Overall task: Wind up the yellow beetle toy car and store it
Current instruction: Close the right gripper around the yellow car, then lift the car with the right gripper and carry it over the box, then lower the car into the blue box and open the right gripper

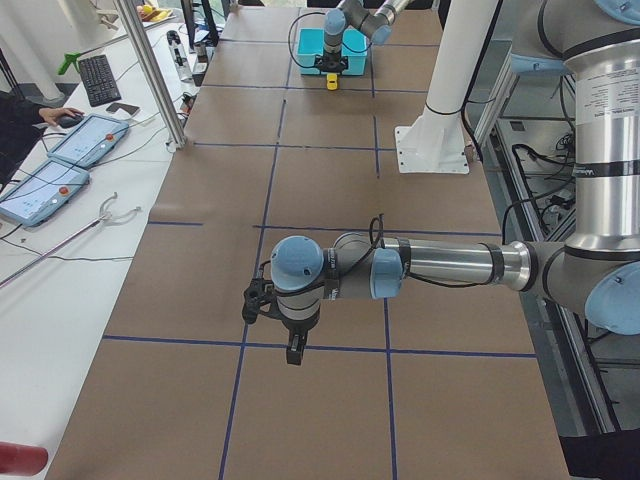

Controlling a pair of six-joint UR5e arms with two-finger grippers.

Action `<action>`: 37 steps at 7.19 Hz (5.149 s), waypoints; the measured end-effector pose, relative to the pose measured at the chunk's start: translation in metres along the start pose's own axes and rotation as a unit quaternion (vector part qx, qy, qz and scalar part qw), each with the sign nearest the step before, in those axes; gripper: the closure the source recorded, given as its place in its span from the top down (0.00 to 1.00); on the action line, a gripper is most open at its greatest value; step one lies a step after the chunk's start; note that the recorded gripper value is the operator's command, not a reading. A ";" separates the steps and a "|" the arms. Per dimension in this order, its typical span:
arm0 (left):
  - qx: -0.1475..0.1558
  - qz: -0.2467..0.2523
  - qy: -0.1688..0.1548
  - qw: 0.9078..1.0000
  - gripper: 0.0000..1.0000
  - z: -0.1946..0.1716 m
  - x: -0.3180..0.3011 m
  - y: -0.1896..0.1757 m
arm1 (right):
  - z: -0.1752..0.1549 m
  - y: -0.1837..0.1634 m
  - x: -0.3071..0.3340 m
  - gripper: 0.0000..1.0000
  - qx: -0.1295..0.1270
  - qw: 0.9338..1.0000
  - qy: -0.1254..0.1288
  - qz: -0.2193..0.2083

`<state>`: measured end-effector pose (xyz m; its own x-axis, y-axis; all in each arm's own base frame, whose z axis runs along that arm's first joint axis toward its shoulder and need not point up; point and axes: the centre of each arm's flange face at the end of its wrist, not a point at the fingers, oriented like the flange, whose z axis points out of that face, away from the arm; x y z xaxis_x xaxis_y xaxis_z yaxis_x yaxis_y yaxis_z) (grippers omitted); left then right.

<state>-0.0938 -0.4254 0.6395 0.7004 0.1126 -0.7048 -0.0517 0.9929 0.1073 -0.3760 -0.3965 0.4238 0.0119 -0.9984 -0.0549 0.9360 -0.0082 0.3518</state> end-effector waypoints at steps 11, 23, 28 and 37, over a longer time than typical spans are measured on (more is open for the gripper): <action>0.009 0.010 -0.003 1.000 1.00 -0.008 0.007 -0.004 | 0.048 -0.007 0.002 0.24 -0.013 1.000 -0.026 -0.010; 0.010 0.010 -0.003 1.000 1.00 -0.009 0.007 -0.003 | -0.049 0.105 -0.002 0.24 -0.034 0.997 -0.061 -0.016; 0.010 0.010 -0.003 1.000 1.00 -0.009 0.007 -0.002 | 0.000 0.191 0.011 0.24 -0.024 0.998 -0.054 -0.020; 0.014 0.013 -0.005 1.000 1.00 -0.013 0.011 -0.002 | 0.076 0.202 0.022 0.93 -0.015 0.995 -0.101 0.002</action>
<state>-0.0956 -0.4256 0.6226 0.7057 0.1388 -0.6948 -0.0509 0.9880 0.1457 -0.2138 -0.4243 0.5646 -0.0527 -0.9892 0.1365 0.9464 -0.0059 0.3229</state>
